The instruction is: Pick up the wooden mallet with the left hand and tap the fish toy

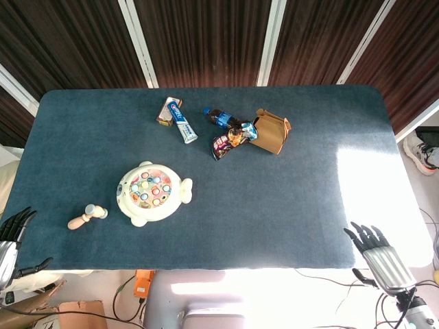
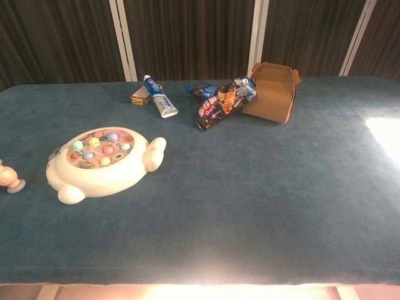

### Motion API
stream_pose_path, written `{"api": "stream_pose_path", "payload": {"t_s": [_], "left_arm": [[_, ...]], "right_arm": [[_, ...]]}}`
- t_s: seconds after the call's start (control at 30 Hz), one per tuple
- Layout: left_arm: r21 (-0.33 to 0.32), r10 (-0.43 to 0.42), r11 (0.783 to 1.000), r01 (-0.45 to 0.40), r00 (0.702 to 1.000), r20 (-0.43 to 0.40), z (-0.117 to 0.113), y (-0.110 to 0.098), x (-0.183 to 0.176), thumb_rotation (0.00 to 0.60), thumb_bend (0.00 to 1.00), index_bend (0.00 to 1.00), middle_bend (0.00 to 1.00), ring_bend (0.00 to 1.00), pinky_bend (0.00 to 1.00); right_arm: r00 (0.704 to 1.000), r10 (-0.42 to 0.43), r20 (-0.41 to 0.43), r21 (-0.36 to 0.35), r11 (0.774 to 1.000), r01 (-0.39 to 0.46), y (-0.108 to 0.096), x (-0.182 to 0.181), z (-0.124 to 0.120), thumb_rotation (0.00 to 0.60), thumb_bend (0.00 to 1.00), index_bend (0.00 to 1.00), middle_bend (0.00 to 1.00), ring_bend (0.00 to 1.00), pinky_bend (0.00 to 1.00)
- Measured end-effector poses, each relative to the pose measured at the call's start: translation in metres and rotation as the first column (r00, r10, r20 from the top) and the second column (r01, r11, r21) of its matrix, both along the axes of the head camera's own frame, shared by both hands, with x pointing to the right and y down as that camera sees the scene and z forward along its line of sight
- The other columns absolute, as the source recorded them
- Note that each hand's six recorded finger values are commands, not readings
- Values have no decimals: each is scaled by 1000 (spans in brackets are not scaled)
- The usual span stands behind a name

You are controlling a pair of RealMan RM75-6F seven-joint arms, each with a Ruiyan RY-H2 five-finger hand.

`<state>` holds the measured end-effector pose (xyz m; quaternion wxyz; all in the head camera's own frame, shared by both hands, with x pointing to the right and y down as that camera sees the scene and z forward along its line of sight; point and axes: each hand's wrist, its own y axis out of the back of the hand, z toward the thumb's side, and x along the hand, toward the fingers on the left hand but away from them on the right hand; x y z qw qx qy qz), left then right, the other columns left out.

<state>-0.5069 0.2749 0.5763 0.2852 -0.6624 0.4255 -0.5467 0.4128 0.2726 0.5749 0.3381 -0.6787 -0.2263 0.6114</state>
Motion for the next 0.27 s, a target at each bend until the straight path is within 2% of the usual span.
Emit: {"api": "stream_pose_path", "payload": {"t_s": [0.13,0.27], "left_arm": [[-18,28,999,-27,998,51,-8,26,5,600,133,41,0,0,73],[-21,52,998,-51,997,49,-9,31,12,600,133,41,0,0,73]], "right_arm": [[999,36,-36,42,999,-35,1,6,-3,600,238,0,0,0,0],[999,31,-24,32,999,-30,2,3,-2,600,239,0,0,0,0]]}}
